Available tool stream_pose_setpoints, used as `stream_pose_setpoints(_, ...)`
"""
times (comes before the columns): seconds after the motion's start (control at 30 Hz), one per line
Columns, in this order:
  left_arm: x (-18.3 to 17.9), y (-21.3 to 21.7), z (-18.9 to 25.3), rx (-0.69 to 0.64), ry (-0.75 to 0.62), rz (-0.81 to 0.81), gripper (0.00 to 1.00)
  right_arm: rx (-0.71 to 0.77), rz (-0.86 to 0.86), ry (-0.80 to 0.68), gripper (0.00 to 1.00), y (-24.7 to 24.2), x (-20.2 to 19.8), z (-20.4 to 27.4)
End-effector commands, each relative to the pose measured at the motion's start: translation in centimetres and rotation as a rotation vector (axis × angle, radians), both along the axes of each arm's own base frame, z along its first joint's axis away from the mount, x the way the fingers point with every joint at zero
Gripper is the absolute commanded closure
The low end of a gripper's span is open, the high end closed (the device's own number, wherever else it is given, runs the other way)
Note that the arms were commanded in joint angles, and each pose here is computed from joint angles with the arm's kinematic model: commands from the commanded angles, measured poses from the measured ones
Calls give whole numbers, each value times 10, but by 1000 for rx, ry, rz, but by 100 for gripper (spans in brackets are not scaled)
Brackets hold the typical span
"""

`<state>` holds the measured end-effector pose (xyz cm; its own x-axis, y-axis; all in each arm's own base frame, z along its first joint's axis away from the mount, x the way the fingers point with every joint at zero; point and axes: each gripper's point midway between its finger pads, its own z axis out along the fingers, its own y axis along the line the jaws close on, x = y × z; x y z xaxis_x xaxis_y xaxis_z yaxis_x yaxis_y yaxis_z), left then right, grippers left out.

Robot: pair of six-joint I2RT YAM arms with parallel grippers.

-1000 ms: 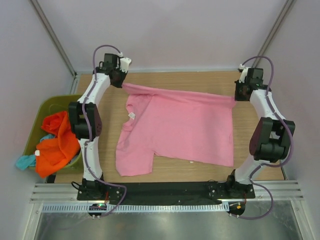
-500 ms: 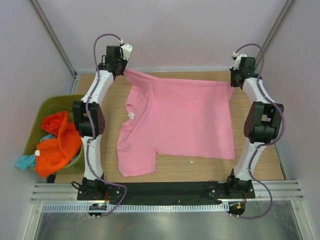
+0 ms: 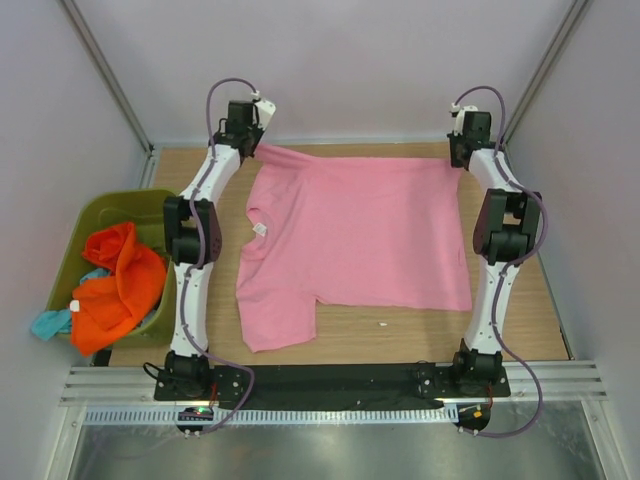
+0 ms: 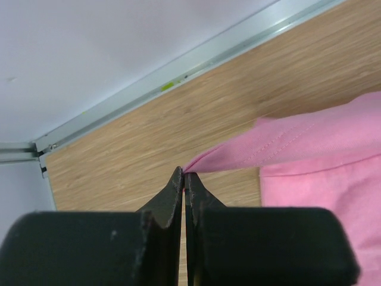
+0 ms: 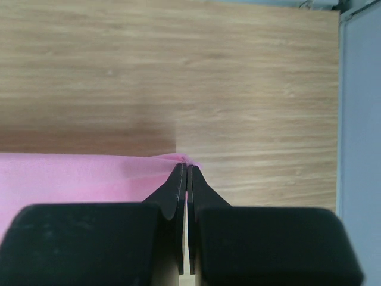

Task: Fold and stack the t-shirts
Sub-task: Fold the tshirt

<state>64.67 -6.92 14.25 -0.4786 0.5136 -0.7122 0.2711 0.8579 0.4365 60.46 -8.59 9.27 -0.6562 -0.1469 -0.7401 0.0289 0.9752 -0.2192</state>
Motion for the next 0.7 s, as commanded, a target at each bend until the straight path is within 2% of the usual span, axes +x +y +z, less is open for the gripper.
stream_pose_setpoints(0.0, 14, -6, 29, 27, -96, 10, 100, -70, -44, -161, 99, -21, 34, 53)
stream_pose_setpoints(0.07, 17, -4, 28, 37, -103, 31, 100, -73, -51, -149, 99, -22, 41, 42)
stream_pose_setpoints(0.1, 19, -3, 33, 38, -117, 38, 100, -79, -48, -178, 99, -22, 48, 55)
stream_pose_setpoints(0.2, 26, -1, 38, 54, -155, 43, 100, -88, -47, -170, 99, -22, 57, 52)
stream_pose_setpoints(0.37, 27, -2, 42, 47, -165, 43, 100, -101, -52, -163, 99, -25, 61, 47)
stream_pose_setpoints(0.5, 12, -13, 53, -1, -143, 20, 100, -97, -53, -141, 99, -26, 54, 44)
stream_pose_setpoints(0.67, -13, -36, 47, 23, -85, -45, 100, -92, -59, -133, 99, -31, 48, 43)
